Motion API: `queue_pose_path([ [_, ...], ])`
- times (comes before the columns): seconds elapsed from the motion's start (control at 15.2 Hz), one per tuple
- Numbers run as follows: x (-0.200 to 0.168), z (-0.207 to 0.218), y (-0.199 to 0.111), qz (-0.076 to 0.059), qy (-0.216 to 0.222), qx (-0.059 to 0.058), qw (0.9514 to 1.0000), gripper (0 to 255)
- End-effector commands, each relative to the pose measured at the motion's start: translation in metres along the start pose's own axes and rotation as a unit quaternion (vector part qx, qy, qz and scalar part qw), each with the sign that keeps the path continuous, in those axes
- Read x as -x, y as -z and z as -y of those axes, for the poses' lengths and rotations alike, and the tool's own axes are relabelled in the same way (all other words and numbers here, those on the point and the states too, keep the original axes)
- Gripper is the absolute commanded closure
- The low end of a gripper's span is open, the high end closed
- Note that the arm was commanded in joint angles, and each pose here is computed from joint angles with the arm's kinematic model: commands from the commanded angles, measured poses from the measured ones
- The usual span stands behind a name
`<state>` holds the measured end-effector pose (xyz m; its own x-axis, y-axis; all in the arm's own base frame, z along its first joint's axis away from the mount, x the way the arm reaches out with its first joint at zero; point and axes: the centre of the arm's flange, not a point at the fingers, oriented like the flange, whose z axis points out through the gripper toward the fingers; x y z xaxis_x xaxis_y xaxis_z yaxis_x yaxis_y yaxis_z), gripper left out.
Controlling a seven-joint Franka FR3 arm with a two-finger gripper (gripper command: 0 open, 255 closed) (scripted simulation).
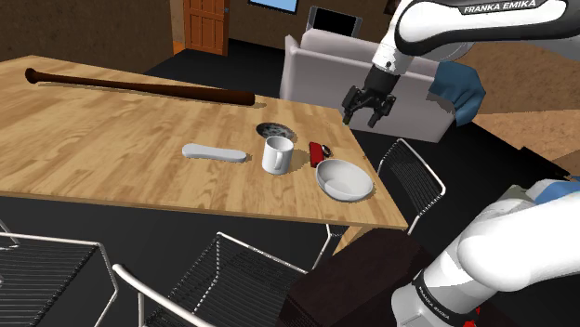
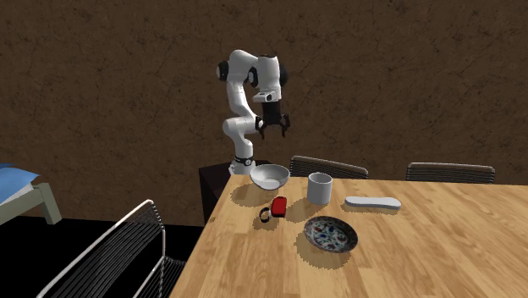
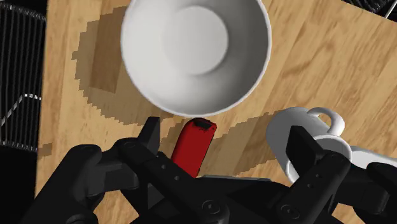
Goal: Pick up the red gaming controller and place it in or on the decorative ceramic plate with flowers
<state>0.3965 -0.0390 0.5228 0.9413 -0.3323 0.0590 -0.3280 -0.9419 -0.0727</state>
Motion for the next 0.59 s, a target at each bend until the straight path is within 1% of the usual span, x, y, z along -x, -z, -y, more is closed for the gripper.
queue_pose_path([
  [0.0,-0.022,0.0,-0.015,-0.006,-0.016,0.002,0.9999,0],
  [0.26,-0.062,-0.002,-0.045,-0.017,-0.047,0.007,0.9987,0],
  [0.53,-0.102,-0.006,-0.074,-0.028,-0.077,0.012,0.9965,0],
])
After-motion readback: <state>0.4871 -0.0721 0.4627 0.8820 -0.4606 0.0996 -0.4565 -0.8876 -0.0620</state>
